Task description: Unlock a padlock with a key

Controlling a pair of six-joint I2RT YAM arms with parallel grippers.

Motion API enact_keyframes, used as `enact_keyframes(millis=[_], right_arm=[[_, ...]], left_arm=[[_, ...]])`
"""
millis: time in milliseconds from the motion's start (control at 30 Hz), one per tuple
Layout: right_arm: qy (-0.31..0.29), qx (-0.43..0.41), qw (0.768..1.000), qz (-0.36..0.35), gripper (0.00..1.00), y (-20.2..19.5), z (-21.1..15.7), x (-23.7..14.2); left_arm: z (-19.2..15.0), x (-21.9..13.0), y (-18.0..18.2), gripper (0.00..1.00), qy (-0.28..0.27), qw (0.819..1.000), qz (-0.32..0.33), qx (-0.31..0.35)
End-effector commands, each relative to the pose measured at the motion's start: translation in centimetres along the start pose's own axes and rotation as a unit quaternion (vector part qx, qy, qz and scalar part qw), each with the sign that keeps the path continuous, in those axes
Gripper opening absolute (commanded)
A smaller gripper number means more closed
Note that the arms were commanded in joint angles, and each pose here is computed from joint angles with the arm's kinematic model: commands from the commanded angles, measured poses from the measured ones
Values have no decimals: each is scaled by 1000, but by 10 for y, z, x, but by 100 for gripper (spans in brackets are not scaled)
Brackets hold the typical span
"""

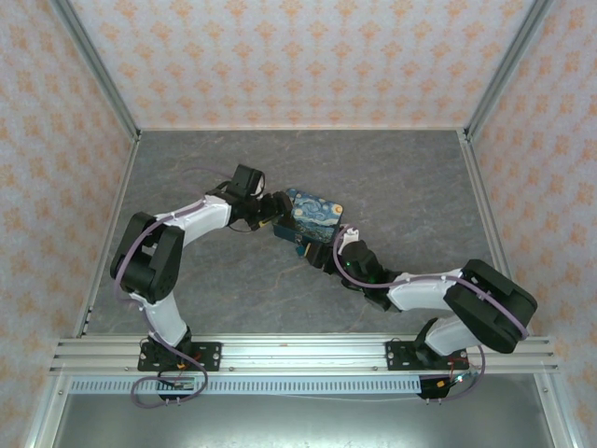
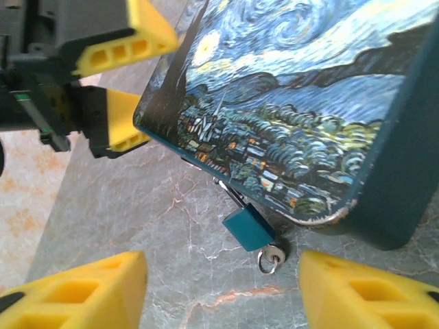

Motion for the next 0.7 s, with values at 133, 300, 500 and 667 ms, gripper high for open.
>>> enact_keyframes(millis=[133, 300, 500, 667], right_arm=[[-3, -1, 998, 61, 66, 14, 12, 5], [-6, -1, 998, 60, 66, 4, 27, 13], [-6, -13, 998, 65, 65, -11, 45, 23], [2, -30, 996, 85, 65, -15, 53, 32]], left_arm=[[-5, 5, 24, 78, 13, 999, 41, 6], [-14, 5, 44, 77, 13, 998, 54, -5], [-28, 0, 67, 77, 13, 998, 55, -26], [-40, -6, 84, 77, 9, 998, 53, -42]])
Point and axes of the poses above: each hand's point on the last joint's axis, 136 mm out from that joint toward the fingers, its own x axis out along the fingers, its own y axis along the line the jaws close on, z = x × y, the point moved 3 cm from there along -x, back along the fingers, and after that the axes turned 15 degrees about -x, right-handed, at the moved point
